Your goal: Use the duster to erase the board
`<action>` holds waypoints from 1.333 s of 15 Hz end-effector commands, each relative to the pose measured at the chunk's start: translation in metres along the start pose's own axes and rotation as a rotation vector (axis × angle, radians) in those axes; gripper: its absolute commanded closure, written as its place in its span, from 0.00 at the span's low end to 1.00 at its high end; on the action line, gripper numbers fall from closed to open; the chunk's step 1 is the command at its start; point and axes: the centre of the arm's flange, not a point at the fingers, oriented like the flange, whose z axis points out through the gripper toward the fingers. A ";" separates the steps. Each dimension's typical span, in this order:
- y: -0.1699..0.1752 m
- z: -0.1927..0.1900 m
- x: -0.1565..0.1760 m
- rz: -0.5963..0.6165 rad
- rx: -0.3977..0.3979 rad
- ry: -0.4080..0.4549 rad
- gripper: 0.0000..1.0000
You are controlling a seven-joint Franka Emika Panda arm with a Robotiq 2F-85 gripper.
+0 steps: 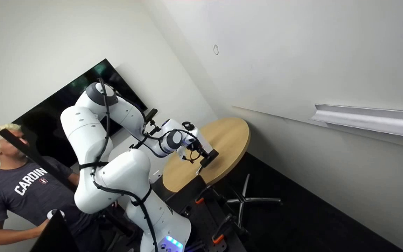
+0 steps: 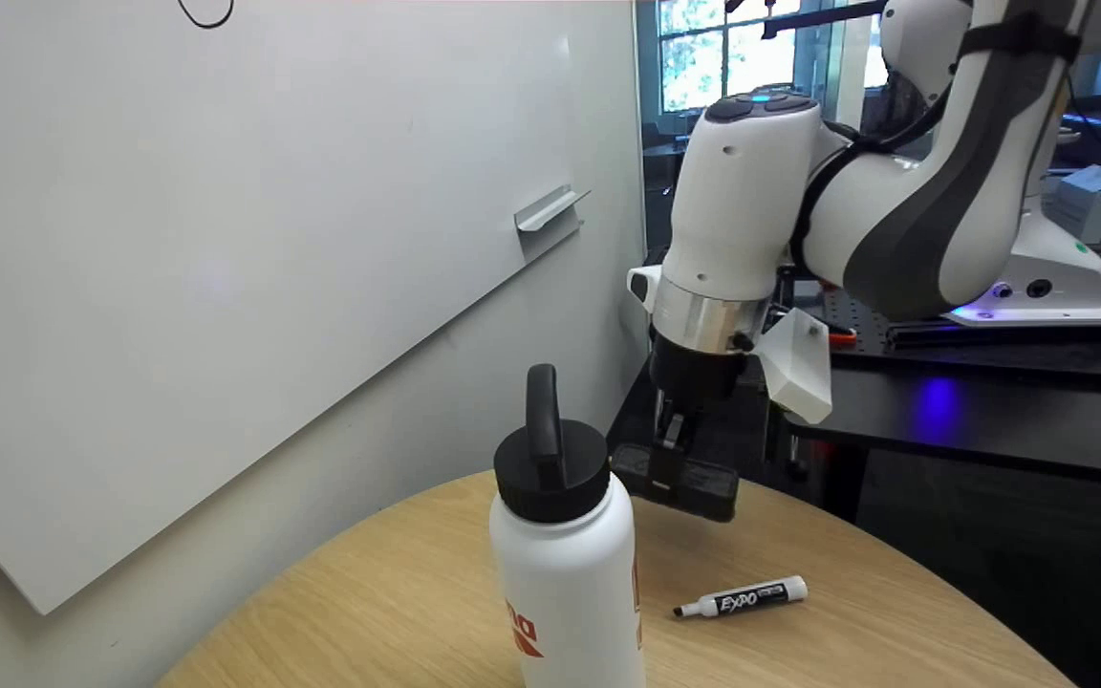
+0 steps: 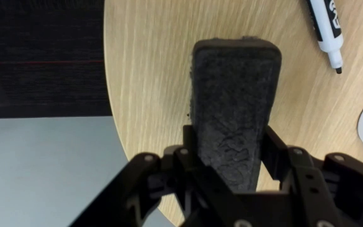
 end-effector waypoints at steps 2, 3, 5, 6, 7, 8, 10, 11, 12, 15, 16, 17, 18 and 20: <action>-0.006 0.018 0.017 -0.018 0.003 -0.008 0.15; -0.005 0.018 0.020 -0.018 0.006 -0.007 0.08; 0.000 0.010 0.025 -0.025 0.008 0.006 0.00; 0.007 0.002 0.027 -0.033 0.009 0.019 0.00; 0.016 -0.007 0.031 -0.038 0.009 0.035 0.00; 0.024 -0.016 0.036 -0.038 0.014 0.053 0.00; 0.045 -0.041 0.046 -0.043 0.036 0.094 0.00; 0.057 -0.055 0.050 -0.062 0.034 0.117 0.00; 0.069 -0.066 0.055 -0.084 0.026 0.129 0.00; 0.098 -0.089 0.065 -0.154 0.011 0.136 0.00; 0.105 -0.095 0.067 -0.173 0.015 0.143 0.00; 0.111 -0.101 0.070 -0.187 0.014 0.149 0.00; 0.115 -0.105 0.072 -0.201 0.014 0.153 0.00; 0.121 -0.112 0.075 -0.220 0.017 0.167 0.00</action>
